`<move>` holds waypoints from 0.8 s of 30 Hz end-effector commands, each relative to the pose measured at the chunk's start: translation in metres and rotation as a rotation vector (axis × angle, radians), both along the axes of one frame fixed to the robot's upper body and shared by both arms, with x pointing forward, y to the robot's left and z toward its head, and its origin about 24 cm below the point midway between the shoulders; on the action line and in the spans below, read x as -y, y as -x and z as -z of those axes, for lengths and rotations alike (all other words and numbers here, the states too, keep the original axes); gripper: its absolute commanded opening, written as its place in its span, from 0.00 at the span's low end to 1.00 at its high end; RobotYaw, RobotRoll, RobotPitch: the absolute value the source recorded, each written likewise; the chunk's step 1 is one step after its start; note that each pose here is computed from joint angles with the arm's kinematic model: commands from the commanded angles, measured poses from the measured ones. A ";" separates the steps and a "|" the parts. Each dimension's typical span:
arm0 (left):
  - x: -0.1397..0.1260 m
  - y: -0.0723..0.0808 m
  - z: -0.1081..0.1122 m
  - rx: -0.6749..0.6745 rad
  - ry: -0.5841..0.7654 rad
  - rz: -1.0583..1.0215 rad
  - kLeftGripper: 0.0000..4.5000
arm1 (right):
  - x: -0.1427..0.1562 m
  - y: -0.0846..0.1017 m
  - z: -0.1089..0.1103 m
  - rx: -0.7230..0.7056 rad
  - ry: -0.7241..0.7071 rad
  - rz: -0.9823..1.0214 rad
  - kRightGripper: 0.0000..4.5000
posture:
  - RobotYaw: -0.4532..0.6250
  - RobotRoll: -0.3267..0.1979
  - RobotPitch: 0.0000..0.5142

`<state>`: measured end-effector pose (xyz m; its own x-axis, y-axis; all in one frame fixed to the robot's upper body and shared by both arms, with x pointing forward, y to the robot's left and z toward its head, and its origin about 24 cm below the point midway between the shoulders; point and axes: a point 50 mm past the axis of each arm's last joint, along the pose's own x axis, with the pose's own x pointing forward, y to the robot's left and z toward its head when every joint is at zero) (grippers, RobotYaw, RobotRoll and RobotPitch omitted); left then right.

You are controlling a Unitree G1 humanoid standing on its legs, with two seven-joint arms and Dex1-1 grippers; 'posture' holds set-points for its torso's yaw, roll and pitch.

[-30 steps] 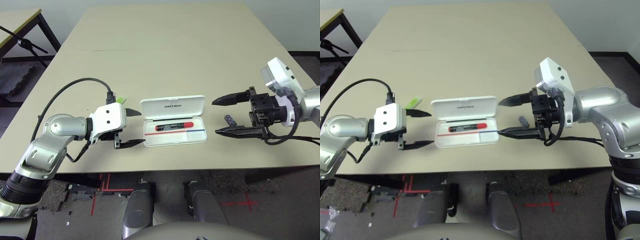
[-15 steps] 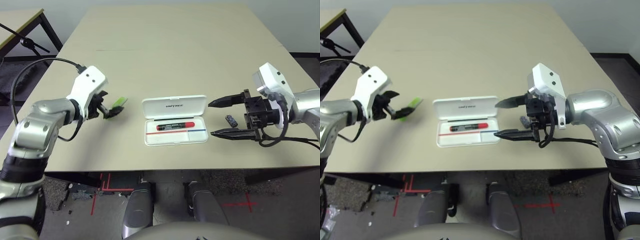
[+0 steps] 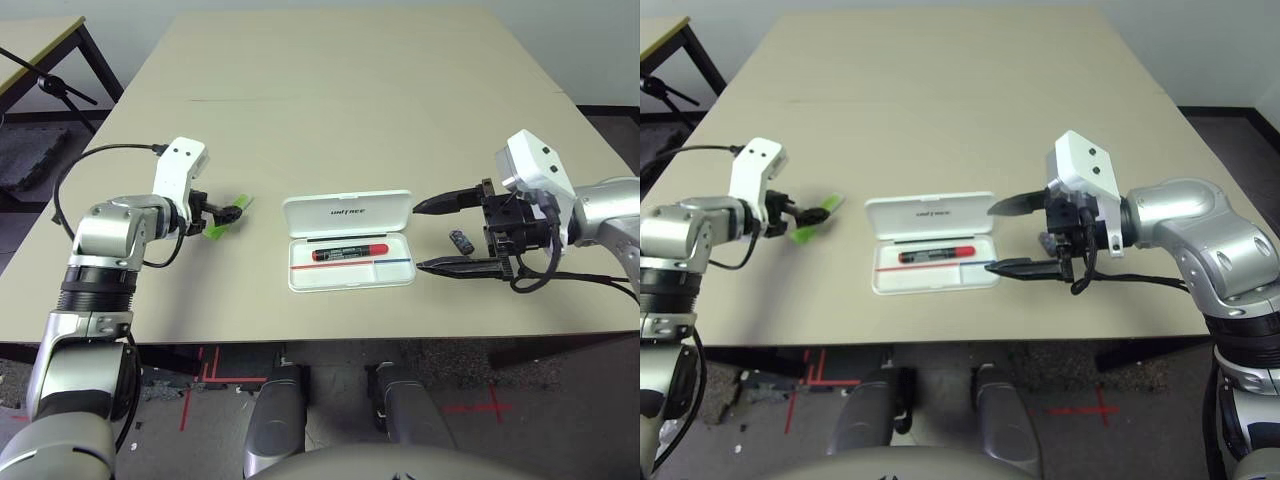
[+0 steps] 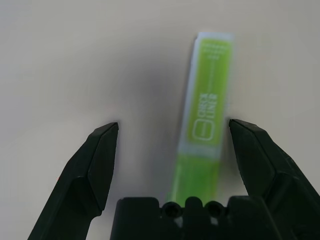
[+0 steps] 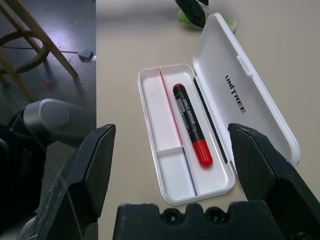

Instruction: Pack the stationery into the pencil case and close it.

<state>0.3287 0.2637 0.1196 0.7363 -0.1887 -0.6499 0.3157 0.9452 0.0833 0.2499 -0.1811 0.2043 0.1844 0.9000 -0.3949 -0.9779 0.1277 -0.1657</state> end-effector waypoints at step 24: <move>0.013 -0.008 0.013 -0.033 -0.024 0.152 0.27 | 0.005 0.006 0.000 0.007 0.051 0.032 1.00 | 0.40 0.62 0.24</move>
